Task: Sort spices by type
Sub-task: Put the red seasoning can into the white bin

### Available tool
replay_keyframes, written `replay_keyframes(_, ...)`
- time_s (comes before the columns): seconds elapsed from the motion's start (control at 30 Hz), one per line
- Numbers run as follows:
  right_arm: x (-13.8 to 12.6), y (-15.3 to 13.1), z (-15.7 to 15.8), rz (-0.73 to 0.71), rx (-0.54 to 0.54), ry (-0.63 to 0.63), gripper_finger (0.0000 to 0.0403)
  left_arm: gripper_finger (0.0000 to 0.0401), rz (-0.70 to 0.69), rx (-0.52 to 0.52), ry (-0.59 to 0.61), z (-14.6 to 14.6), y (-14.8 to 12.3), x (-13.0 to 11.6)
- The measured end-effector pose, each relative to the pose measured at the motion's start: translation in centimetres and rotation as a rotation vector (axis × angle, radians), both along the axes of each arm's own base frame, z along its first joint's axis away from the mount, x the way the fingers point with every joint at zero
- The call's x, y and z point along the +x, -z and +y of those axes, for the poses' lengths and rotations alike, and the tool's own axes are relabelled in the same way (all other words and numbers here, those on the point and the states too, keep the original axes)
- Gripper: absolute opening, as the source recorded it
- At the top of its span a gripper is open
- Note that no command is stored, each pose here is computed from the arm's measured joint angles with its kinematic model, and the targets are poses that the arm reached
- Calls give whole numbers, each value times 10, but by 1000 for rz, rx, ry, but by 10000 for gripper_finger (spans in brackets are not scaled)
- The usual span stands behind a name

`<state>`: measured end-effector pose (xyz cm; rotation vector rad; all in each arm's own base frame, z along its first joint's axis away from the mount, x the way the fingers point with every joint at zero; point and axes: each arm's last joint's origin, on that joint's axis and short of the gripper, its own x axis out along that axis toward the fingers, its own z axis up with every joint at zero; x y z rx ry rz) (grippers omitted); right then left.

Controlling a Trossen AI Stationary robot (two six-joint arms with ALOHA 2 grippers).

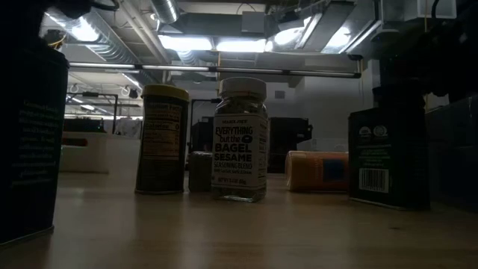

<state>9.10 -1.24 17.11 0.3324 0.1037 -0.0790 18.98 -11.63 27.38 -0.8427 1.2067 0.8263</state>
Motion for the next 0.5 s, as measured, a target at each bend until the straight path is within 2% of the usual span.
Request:
replay_keyframes(0.3, 0, 0, 0, 0, 0, 0, 260, 202, -26, 151, -267, 86, -43, -52)
replay_keyframes(0.4, 0, 0, 0, 0, 0, 0, 260, 202, -110, 195, -309, 108, -52, -64)
replay_keyframes(0.5, 0, 0, 0, 0, -1, 1, 260, 202, -130, 272, -359, 127, -57, -72)
